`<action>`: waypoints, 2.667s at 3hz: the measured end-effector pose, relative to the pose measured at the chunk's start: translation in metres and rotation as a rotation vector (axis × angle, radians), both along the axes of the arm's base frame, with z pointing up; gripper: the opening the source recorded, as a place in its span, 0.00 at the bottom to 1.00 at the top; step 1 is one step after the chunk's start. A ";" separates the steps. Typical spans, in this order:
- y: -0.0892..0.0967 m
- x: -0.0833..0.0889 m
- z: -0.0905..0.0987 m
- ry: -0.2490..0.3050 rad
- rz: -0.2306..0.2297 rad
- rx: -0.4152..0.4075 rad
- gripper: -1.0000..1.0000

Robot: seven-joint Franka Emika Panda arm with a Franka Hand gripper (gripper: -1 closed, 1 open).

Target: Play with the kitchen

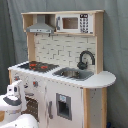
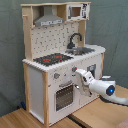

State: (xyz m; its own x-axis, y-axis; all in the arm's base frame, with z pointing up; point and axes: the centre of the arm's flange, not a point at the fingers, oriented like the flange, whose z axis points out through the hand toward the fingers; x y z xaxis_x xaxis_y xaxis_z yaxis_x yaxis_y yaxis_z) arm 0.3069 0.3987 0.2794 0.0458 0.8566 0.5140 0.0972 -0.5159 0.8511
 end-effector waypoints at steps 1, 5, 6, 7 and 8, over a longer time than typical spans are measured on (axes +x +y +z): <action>0.012 0.011 -0.006 0.011 -0.003 0.078 1.00; 0.007 0.031 -0.022 0.005 -0.121 0.227 0.00; 0.011 0.022 -0.024 0.003 -0.145 0.196 0.00; 0.018 0.006 -0.024 -0.002 -0.180 0.189 0.00; 0.027 -0.012 -0.024 -0.007 -0.208 0.182 0.00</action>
State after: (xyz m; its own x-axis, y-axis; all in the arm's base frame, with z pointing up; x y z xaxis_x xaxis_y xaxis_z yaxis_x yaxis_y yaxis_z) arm 0.2953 0.4255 0.2557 0.2071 0.7228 0.6593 -0.0320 -0.6685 0.7430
